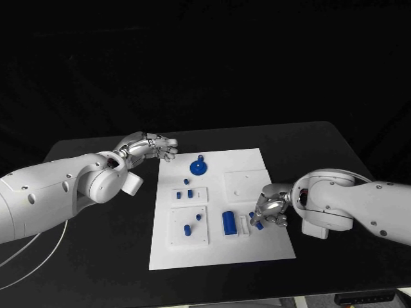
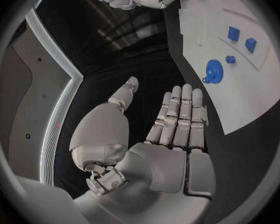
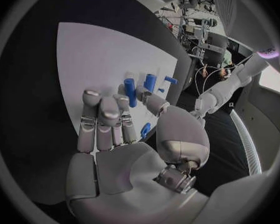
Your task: Assemble the parts on the task board
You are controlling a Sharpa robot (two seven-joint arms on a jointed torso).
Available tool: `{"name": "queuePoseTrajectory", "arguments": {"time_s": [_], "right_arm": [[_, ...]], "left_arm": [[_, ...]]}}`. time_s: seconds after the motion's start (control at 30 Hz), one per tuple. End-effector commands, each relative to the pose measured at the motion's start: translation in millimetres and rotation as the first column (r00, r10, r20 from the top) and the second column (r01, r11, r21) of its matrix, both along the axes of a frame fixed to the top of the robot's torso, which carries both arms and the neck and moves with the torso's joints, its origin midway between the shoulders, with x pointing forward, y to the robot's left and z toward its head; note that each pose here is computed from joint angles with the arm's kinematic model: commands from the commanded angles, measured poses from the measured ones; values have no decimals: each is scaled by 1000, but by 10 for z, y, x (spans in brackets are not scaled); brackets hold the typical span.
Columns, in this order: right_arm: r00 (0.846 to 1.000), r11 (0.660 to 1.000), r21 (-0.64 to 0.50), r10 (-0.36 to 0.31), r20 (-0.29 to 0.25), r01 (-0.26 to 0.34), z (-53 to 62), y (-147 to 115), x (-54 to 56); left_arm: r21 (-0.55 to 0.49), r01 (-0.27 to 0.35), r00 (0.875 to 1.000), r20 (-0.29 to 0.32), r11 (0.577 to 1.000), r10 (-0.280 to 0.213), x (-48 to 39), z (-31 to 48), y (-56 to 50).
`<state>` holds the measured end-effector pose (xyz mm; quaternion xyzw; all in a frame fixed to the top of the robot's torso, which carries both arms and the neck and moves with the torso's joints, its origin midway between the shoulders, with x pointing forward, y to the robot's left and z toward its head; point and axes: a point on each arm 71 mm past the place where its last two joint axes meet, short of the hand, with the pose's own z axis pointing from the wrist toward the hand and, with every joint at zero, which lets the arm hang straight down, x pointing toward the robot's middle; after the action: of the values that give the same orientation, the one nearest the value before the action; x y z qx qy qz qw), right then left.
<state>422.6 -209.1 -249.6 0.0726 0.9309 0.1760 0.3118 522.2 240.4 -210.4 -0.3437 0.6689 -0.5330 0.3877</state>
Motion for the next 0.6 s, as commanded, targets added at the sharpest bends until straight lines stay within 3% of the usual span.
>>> {"name": "queuePoseTrajectory", "arguments": {"time_s": [0.03, 0.27, 0.6], "right_arm": [[999, 1000, 15, -18, -28, 18, -74, 33, -29], [999, 1000, 21, 4, -51, -3, -137, 104, -65], [999, 999, 33, 6, -38, -5, -159, 156, -65]], "left_arm": [[-4, 20, 1000, 4, 1000, -20, -9, 8, -21], [-4, 21, 1000, 4, 1000, -21, -11, 8, -20], [-3, 20, 1000, 2, 1000, -20, -17, 9, -7]]}}
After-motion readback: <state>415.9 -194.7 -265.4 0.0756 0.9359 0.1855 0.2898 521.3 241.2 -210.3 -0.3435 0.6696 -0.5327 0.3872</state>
